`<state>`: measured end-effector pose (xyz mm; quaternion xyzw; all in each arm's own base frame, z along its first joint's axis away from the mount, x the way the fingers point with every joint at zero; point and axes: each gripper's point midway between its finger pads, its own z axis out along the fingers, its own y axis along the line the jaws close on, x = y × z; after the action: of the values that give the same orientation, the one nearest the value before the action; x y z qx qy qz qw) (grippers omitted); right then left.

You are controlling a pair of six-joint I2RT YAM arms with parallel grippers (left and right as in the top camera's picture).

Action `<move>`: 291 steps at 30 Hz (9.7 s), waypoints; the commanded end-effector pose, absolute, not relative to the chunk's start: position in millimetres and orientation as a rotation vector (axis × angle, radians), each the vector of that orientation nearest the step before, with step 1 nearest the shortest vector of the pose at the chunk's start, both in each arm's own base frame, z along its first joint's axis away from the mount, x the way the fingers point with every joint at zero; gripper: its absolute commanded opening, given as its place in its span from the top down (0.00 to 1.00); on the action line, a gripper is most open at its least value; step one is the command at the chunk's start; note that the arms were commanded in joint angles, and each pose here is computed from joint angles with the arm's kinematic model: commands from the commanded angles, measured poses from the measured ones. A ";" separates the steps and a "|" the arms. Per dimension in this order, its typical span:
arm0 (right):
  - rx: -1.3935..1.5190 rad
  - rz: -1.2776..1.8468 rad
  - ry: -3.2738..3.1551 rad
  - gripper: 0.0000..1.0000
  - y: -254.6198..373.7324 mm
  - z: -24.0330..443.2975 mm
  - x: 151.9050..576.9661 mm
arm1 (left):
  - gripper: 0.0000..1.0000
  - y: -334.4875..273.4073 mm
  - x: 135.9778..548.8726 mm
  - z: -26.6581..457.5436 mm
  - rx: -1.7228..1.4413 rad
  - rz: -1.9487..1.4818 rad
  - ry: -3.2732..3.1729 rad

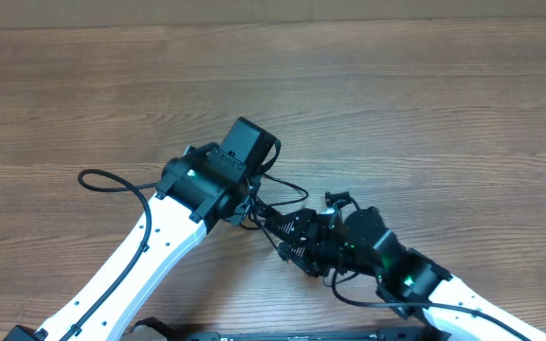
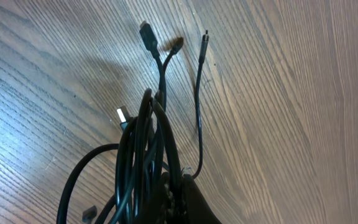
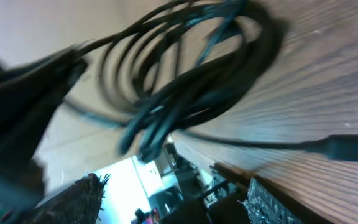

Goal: Untangle cables

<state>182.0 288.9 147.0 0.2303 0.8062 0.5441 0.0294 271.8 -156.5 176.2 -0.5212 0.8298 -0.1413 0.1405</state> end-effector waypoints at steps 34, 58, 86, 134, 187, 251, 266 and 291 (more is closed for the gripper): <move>0.957 1.345 2.366 0.96 270.2 104.5 221.1 | 0.96 -149.5 278.3 181.9 -1.410 -0.373 2.392; 0.762 1.018 2.557 0.53 227.0 62.2 217.2 | 0.17 -115.7 228.7 115.6 -0.913 0.298 2.899; 0.886 0.456 2.701 0.44 153.3 11.6 183.7 | 0.41 -83.7 199.6 31.7 -0.704 0.437 3.012; 0.887 0.454 2.702 0.43 153.1 11.4 183.3 | 0.32 -79.9 204.9 23.3 -0.744 0.440 2.950; -0.100 1.560 2.676 0.33 273.4 132.1 132.9 | 0.96 -119.4 242.5 89.2 -1.058 0.103 2.931; 0.612 0.915 2.695 0.30 193.9 96.4 197.6 | 0.96 -159.9 252.9 158.8 -1.453 -0.693 3.066; 0.515 1.149 2.661 0.30 225.3 115.6 201.7 | 0.96 -165.6 252.3 161.7 -1.449 -0.745 3.075; 1.131 0.295 2.684 0.26 66.0 17.2 234.9 | 0.96 -134.6 311.2 280.2 -0.435 -1.518 2.633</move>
<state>231.4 107.1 23.6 0.3625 0.9153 0.1539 0.0842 307.0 -147.9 229.4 -0.2279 0.8603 -0.4505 -0.0704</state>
